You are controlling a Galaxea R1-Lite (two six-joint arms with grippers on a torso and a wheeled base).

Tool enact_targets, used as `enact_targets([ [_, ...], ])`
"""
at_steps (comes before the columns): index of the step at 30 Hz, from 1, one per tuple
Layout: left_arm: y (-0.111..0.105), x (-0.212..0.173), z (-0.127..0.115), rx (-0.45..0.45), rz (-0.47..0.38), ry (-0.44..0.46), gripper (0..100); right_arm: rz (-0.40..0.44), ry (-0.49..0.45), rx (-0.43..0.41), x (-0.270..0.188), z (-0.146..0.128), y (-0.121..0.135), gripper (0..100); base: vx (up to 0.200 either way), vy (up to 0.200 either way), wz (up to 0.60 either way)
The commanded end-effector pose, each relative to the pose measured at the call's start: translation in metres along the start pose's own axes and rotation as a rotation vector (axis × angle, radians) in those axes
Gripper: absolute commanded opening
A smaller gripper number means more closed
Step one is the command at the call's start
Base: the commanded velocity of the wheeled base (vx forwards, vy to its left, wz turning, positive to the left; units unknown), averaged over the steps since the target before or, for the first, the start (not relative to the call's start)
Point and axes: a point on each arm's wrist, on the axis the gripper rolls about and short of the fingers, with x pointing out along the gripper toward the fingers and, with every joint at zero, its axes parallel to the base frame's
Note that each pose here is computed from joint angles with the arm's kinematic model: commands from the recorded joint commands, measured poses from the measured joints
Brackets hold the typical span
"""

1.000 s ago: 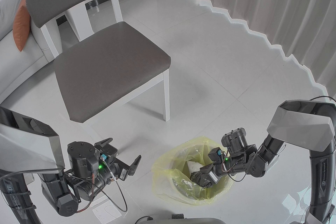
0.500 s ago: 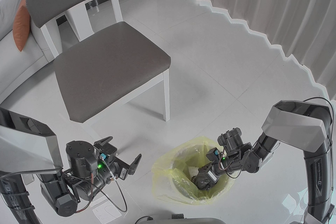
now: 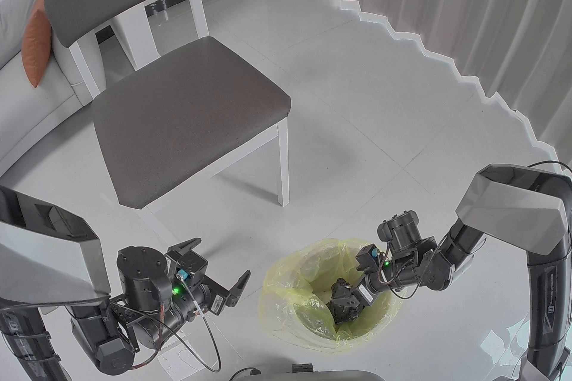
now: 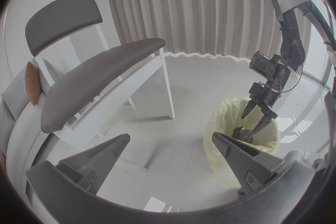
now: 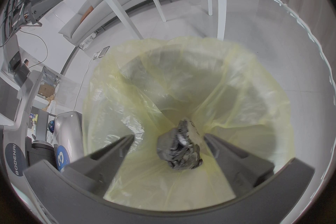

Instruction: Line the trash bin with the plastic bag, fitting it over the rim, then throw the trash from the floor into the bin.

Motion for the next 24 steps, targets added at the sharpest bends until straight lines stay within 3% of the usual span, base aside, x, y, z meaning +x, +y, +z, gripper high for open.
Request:
enact_targets([
  [1, -0.011, -0.003, -0.002, 0.013, -0.052, -0.002, 100, -0.028, -0.069, -0.002, -0.020, 0.014, -0.006, 100, 0.000, 0.000, 0.00],
  [5, -0.017, 0.002, -0.009, 0.013, -0.081, 0.027, 100, -0.043, -0.159, 0.030, -0.053, 0.026, -0.013, 100, 0.000, 0.000, 0.00],
  [13, -0.028, 0.022, -0.034, 0.032, -0.125, 0.112, 100, -0.154, -0.289, 0.094, -0.125, 0.035, -0.030, 100, 0.000, 0.000, 0.00],
  [17, -0.034, 0.033, -0.044, 0.037, -0.145, 0.139, 100, -0.201, -0.322, 0.127, -0.151, 0.030, -0.037, 100, 0.000, 0.000, 0.00],
  [24, -0.045, 0.071, -0.052, 0.041, -0.153, 0.095, 100, -0.258, -0.386, 0.172, -0.195, 0.004, -0.046, 100, 0.000, 0.000, 0.00],
])
